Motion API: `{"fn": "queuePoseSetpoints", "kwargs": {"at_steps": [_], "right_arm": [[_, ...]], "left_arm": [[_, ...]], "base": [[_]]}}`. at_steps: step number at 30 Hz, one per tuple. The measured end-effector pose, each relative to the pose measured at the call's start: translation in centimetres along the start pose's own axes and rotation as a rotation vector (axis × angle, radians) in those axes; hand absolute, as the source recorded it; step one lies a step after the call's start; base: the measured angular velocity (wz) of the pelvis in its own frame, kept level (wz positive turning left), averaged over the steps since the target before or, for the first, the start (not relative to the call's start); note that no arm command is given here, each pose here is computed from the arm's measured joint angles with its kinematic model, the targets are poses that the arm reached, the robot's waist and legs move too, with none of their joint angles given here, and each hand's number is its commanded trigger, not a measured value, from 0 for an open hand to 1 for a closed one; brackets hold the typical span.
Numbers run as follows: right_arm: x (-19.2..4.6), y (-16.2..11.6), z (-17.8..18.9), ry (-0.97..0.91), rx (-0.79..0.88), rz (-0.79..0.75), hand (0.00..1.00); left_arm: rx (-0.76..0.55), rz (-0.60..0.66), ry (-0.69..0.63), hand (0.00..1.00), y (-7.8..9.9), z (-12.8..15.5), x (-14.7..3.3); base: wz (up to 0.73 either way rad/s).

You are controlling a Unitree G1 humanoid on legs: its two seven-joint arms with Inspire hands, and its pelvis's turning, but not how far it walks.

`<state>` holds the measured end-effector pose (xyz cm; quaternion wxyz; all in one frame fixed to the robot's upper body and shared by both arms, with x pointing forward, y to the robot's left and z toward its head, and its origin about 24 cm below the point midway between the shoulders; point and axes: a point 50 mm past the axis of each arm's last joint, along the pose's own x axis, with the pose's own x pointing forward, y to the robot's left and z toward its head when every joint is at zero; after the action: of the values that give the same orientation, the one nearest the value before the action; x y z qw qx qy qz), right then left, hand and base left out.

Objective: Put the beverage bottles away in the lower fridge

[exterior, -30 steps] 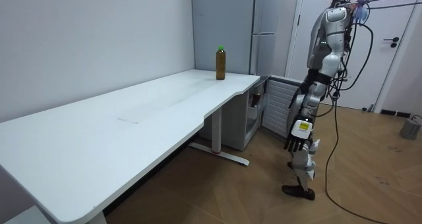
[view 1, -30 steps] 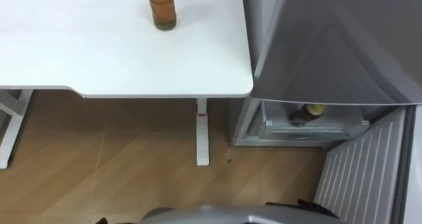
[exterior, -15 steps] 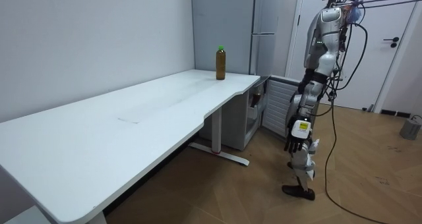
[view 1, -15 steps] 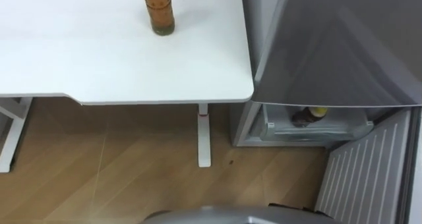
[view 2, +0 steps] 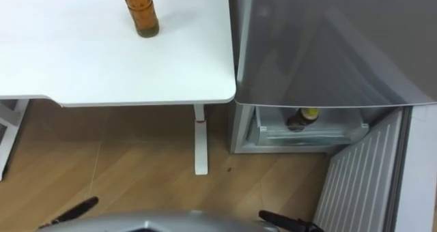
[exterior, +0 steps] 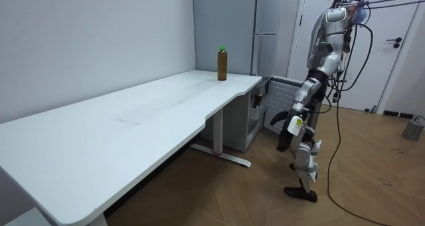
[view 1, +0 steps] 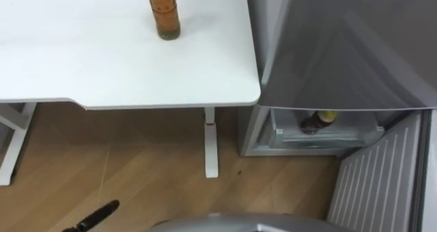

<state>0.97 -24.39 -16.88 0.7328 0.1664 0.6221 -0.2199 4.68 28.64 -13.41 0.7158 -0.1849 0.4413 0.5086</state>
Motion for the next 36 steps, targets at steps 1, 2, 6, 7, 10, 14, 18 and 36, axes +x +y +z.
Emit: {"fn": "queuePoseSetpoints", "kwargs": {"at_steps": [1,2,6,7,10,14,18,36], "right_arm": [[0.0,-0.1,0.2,-0.011,0.001,-0.008,0.0],[-0.1,-0.4,0.1,-0.013,-0.002,-0.017,0.0],[-0.2,-1.0,0.0,-0.021,-0.048,-0.039,0.0],[-0.2,-1.1,-0.1,-0.026,-0.052,-0.039,0.0],[-0.3,-1.3,-0.3,-0.028,-0.054,-0.045,0.0],[-0.3,-1.2,-0.1,-0.042,-0.082,-0.036,0.0],[-0.3,-1.1,0.0,-0.051,-0.114,-0.024,0.0],[-0.1,-0.2,0.9,-0.096,-0.148,0.021,0.0]], "left_arm": [[-0.031,0.013,-0.045,0.0,-0.3,1.1,-0.2],[-0.062,0.023,-0.099,0.0,-0.6,2.4,-0.4],[-0.089,0.055,-0.255,0.0,-1.6,5.1,-1.3],[-0.078,0.061,-0.305,0.0,-2.0,5.9,-1.7],[-0.09,0.063,-0.416,0.0,-2.7,7.7,-2.7],[-0.126,0.042,-0.567,0.0,-3.6,10.0,-4.5],[-0.078,0.005,-0.714,0.0,-4.8,11.5,-6.3],[0.048,-0.494,-1.222,0.0,-11.7,15.6,-16.6]], "base": [[0.0],[0.0],[-0.05],[0.0],[0.01],[0.0],[0.03],[0.0]]}}
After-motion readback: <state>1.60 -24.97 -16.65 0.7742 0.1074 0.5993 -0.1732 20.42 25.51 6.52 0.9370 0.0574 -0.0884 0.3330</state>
